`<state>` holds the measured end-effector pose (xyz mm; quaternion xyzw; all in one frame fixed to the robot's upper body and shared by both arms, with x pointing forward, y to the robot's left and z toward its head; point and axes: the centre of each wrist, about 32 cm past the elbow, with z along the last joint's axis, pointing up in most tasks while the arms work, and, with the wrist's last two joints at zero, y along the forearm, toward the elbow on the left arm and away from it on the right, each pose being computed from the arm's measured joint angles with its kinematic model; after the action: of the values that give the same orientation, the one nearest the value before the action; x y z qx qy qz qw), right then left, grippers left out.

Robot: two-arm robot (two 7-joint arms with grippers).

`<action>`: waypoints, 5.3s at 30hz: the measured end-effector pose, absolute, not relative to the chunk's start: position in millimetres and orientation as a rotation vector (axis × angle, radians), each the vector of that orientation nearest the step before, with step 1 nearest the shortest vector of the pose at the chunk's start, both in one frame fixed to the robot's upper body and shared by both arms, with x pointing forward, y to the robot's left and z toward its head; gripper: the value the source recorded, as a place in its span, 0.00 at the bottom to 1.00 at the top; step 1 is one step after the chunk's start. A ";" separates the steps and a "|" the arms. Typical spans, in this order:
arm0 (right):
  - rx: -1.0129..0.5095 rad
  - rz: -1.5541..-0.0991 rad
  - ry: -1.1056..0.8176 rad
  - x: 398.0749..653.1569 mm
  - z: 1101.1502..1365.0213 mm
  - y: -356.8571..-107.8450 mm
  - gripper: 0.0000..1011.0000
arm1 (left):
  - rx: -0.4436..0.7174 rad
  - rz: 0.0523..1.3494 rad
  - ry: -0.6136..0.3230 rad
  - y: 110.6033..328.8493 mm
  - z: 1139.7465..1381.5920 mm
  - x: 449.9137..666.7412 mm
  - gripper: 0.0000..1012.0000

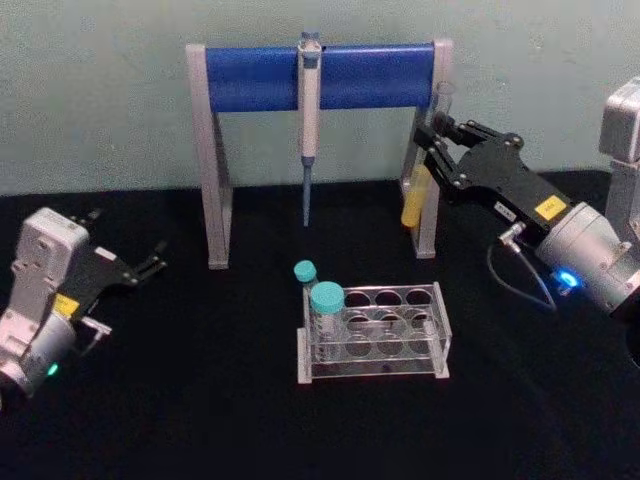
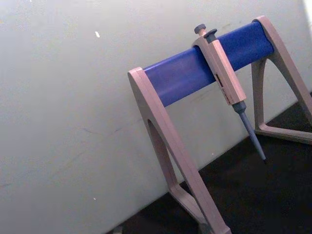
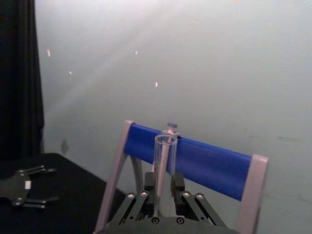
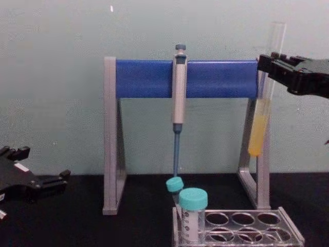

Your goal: Pick up the test tube from the test tube rack, shake it, then place it back into the test tube rack.

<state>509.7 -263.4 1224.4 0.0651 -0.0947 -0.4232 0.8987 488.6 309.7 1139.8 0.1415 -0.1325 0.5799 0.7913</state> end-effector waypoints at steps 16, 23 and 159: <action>0.108 -0.664 -0.020 515.9 1233.6 -282.9 0.23 | 0.304 1.248 -0.285 309.7 1139.8 488.6 0.99; 0.018 -0.642 0.016 513.2 1244.0 -297.2 0.23 | 0.304 1.248 -0.285 309.7 1139.8 488.6 0.99; 0.133 -0.726 -0.070 518.3 1235.6 -285.0 0.23 | 0.304 1.248 -0.285 309.7 1139.8 488.6 0.99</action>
<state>518.3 -285.0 1235.6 0.0649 -0.0342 -0.3548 0.9321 488.6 309.7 1139.8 0.1415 -0.1325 0.5799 0.7913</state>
